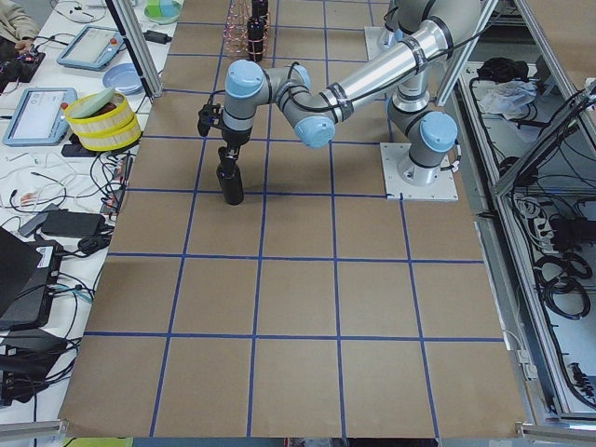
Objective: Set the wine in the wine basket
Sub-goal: 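Close the left gripper on the bottle neck and lift it upright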
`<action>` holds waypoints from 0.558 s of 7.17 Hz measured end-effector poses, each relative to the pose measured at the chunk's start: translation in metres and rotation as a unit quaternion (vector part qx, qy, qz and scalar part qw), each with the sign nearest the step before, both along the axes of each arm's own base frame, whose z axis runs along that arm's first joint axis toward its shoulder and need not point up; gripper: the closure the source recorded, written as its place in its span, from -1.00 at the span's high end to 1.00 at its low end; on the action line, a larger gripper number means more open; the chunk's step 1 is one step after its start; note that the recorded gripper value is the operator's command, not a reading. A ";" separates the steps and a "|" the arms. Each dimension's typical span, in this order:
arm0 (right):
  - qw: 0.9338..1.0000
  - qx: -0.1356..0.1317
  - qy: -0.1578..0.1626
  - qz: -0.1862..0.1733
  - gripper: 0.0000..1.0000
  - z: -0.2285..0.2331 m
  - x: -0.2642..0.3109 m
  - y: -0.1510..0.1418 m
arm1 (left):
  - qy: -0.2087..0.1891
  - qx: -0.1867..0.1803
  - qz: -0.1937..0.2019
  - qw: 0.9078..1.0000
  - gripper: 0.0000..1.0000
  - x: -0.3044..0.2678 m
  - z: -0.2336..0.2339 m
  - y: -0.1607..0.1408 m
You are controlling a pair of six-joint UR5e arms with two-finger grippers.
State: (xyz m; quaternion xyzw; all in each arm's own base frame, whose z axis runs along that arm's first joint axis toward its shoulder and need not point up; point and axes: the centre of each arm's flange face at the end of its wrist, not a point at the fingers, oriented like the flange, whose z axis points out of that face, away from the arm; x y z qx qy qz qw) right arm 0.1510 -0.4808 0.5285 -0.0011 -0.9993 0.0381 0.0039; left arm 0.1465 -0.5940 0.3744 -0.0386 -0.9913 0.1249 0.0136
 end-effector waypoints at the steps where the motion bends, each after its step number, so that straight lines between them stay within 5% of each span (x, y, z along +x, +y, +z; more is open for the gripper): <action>1: 1.000 0.000 0.000 0.000 1.00 0.000 0.000 0.000 | 0.004 -0.002 -0.001 1.000 0.97 0.001 -0.006 -0.004; 4: 1.000 0.000 0.000 0.000 1.00 0.000 0.000 0.000 | 0.007 -0.009 -0.005 1.000 0.90 -0.002 -0.008 -0.011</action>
